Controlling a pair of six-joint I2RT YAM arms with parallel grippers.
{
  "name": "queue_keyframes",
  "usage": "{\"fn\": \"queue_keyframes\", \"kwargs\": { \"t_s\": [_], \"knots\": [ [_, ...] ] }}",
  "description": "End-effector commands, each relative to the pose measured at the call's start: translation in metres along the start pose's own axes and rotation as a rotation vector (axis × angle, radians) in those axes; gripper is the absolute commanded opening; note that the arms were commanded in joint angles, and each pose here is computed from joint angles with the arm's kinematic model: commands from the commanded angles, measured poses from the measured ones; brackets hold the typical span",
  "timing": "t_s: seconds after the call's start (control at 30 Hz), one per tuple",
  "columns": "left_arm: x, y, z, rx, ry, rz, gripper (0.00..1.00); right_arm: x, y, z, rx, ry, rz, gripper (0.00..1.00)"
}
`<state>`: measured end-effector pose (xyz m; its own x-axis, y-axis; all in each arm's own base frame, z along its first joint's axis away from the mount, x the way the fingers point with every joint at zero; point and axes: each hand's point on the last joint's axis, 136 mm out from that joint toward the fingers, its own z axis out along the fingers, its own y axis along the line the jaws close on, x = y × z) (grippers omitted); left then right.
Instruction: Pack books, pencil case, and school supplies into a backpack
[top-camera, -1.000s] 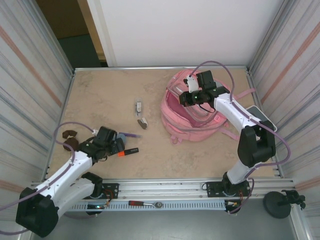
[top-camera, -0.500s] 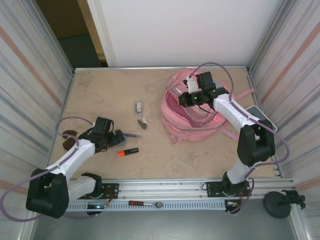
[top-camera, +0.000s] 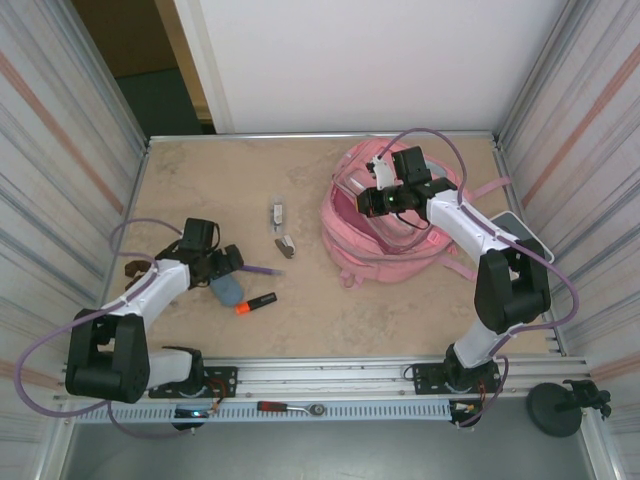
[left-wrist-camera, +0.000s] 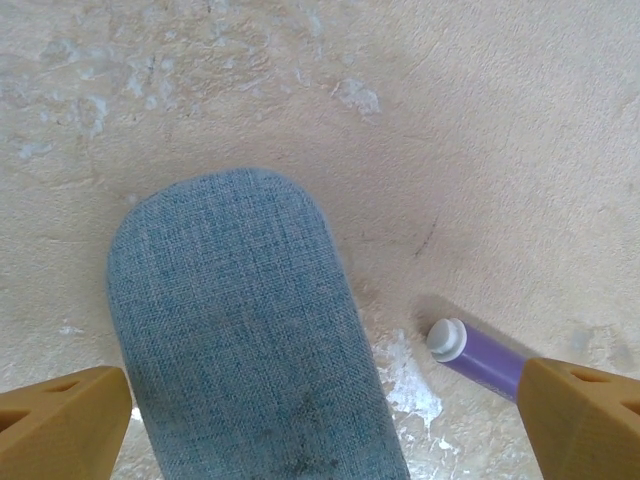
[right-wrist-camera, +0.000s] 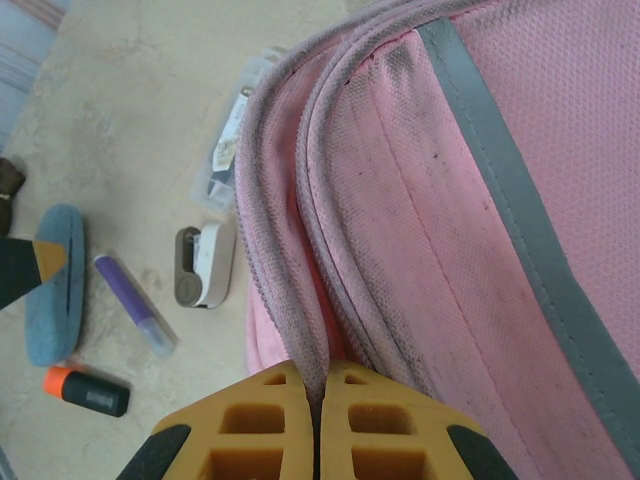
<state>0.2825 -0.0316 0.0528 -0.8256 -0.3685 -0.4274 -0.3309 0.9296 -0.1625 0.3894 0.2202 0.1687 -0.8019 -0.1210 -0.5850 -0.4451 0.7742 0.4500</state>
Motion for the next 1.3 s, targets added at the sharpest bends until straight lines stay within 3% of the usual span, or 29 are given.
{"fn": "queue_keyframes", "kwargs": {
  "t_s": [0.0,0.3,0.53,0.8,1.1,1.27],
  "knots": [
    [0.002,0.004,-0.005,-0.057,-0.018,0.026,0.99,-0.003,0.000,-0.006,-0.012,-0.022,0.008,0.01],
    [0.022,0.006,0.003,-0.107,0.016,0.043,0.98,-0.002,0.001,-0.006,-0.017,-0.023,0.009,0.01],
    [0.028,0.003,0.008,-0.093,0.034,0.049,0.84,-0.003,0.001,-0.008,-0.012,-0.031,0.008,0.01],
    [0.031,0.006,0.012,-0.105,0.042,0.042,0.82,-0.001,0.001,-0.006,-0.022,-0.022,0.014,0.01],
    [0.029,0.011,0.010,-0.101,0.025,0.009,0.62,0.000,0.001,-0.009,-0.016,-0.030,0.010,0.01],
    [0.017,0.015,-0.008,-0.109,-0.051,-0.013,0.57,-0.002,0.002,-0.015,-0.012,-0.039,0.009,0.01]
  ]
}}
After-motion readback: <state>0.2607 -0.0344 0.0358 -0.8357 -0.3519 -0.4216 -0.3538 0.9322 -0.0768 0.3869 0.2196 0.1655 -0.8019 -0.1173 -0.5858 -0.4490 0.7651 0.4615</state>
